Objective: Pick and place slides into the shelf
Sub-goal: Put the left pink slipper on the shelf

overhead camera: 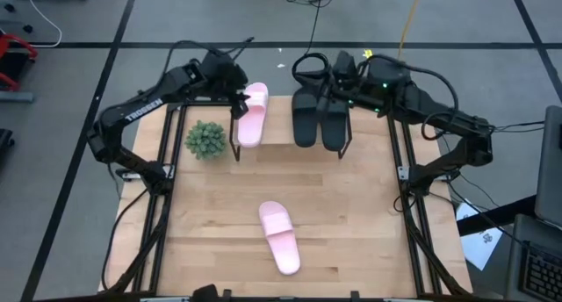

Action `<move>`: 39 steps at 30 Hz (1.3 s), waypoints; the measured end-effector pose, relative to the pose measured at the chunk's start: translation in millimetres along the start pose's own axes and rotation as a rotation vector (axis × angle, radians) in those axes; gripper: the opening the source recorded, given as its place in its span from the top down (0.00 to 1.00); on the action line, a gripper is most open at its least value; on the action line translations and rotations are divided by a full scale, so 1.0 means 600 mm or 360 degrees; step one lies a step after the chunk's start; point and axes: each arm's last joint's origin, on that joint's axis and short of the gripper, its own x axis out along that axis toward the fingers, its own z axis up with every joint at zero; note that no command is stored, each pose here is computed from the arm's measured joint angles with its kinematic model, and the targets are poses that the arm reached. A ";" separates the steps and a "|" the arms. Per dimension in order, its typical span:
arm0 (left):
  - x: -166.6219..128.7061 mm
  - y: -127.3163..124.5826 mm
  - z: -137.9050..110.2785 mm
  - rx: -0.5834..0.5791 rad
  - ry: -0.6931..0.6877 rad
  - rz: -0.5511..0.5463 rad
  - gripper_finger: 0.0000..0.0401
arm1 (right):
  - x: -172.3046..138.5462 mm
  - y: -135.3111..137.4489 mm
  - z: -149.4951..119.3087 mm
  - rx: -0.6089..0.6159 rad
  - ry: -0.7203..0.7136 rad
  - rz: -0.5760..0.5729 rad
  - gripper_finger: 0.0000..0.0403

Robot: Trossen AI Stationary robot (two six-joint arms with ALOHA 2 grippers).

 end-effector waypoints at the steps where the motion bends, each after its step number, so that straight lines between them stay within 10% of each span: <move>1: 0.005 -0.004 -0.004 0.0011 0.0019 -0.0012 0.58 | -0.001 0.001 -0.001 -0.0004 0.0015 0.0004 0.92; 12: 0.026 -0.028 -0.022 0.0105 0.0103 -0.0021 0.58 | 0.006 0.002 -0.013 0.0025 0.0092 0.0000 0.82; 28: 0.026 0.018 -0.034 -0.0304 0.0088 -0.0132 0.46 | 0.005 0.002 -0.011 0.0030 0.0084 0.0001 0.80; 39: 0.030 -0.005 -0.029 -0.0013 0.0158 0.0127 0.31 | 0.005 0.002 -0.011 0.0027 0.0083 -0.0001 0.80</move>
